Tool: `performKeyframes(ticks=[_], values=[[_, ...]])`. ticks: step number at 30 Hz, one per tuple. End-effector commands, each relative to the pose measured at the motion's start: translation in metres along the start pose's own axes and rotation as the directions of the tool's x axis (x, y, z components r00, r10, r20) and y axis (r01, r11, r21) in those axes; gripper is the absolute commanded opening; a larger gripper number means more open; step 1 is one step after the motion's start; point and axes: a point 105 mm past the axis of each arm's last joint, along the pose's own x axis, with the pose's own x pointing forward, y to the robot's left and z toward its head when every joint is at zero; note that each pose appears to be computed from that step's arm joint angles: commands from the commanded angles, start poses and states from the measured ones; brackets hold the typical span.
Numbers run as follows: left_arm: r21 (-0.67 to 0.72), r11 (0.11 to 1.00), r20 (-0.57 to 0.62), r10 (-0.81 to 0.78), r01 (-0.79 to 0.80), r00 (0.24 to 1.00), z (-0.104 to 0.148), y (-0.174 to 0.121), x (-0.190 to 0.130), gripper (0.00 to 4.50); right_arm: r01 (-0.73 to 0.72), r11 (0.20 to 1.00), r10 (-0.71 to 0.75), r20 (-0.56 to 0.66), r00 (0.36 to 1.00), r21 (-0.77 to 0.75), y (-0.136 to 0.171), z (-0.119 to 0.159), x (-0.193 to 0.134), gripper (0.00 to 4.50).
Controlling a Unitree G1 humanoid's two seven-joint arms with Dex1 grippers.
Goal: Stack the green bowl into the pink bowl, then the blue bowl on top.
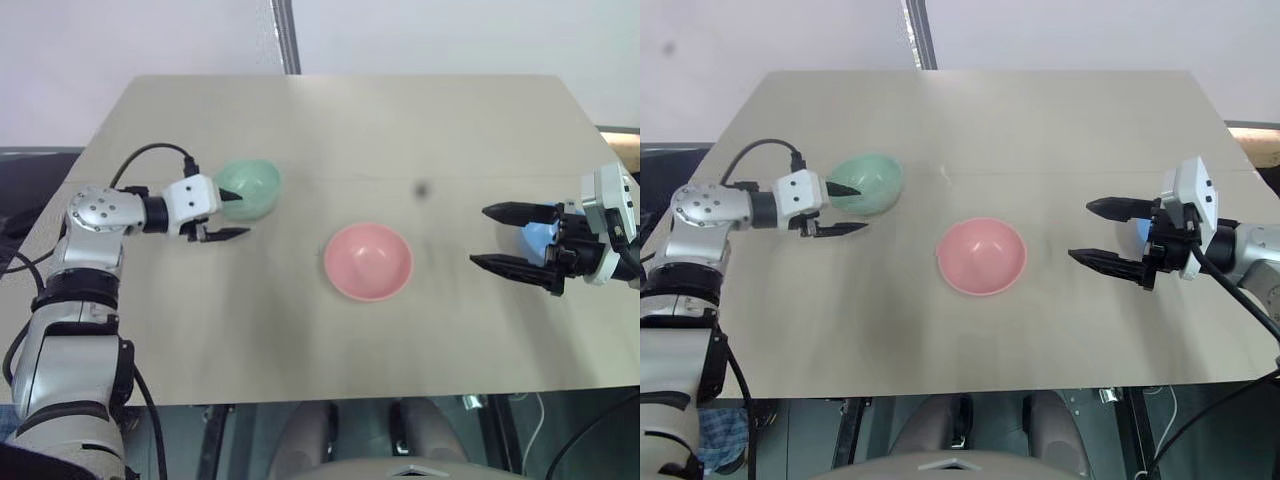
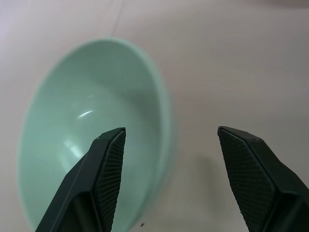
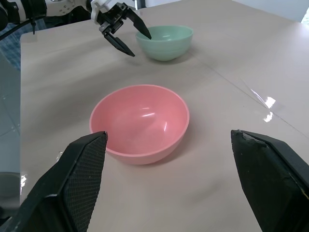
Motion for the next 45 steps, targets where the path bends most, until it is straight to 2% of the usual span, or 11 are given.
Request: performKeyframes(ticks=[1,3,6,7,13,20,26,31,35,41,45], values=[[0.026,1.0,0.02,-0.008,0.007,1.0,0.006,0.005,-0.005,2.48,0.009,0.998,-0.008,0.021,1.0,-0.057,0.002,0.013,-0.005,4.5],[0.021,1.0,0.021,-0.023,0.023,1.0,0.006,0.004,-0.006,1.75,0.01,0.998,-0.009,0.019,1.0,-0.056,0.001,0.013,-0.006,4.5],[0.011,0.999,0.016,-0.049,0.049,0.999,0.003,0.0,-0.008,0.23,0.012,0.998,-0.011,0.018,1.0,-0.056,0.001,0.012,-0.006,4.5],[0.01,0.998,0.012,-0.059,0.059,0.998,0.002,-0.001,-0.008,0.04,0.012,0.998,-0.011,0.017,1.0,-0.055,0.0,0.012,-0.006,4.5],[0.001,0.997,0.027,-0.076,0.076,0.997,0.004,-0.003,-0.01,0.04,0.011,0.999,-0.01,0.018,1.0,-0.053,-0.001,0.011,-0.005,4.5],[-0.002,0.999,0.266,-0.048,0.05,0.963,0.056,0.016,-0.009,0.04,0.011,0.999,-0.01,0.016,1.0,-0.051,0.0,0.009,-0.006,4.5],[0.143,0.974,0.306,-0.211,0.174,0.928,0.1,0.007,-0.011,0.04,0.012,0.998,-0.011,0.015,1.0,-0.054,0.0,0.009,-0.007,4.5],[0.33,0.902,0.252,-0.367,0.277,0.895,0.136,-0.006,-0.01,0.04,0.008,0.998,-0.007,0.015,1.0,-0.058,-0.002,0.01,-0.006,4.5],[0.472,0.81,0.159,-0.467,0.348,0.87,0.153,-0.013,-0.006,0.04,0.003,0.998,-0.001,0.018,1.0,-0.063,-0.003,0.011,-0.005,4.5],[0.623,0.683,0.068,-0.534,0.382,0.843,0.168,-0.014,0.008,0.04,0.004,0.998,-0.003,0.024,1.0,-0.065,-0.001,0.01,-0.004,4.5],[0.703,0.583,0.0,-0.572,0.407,0.82,0.165,-0.023,0.018,0.04,0.014,0.998,-0.012,0.028,1.0,-0.066,0.0,0.01,-0.004,4.5]])
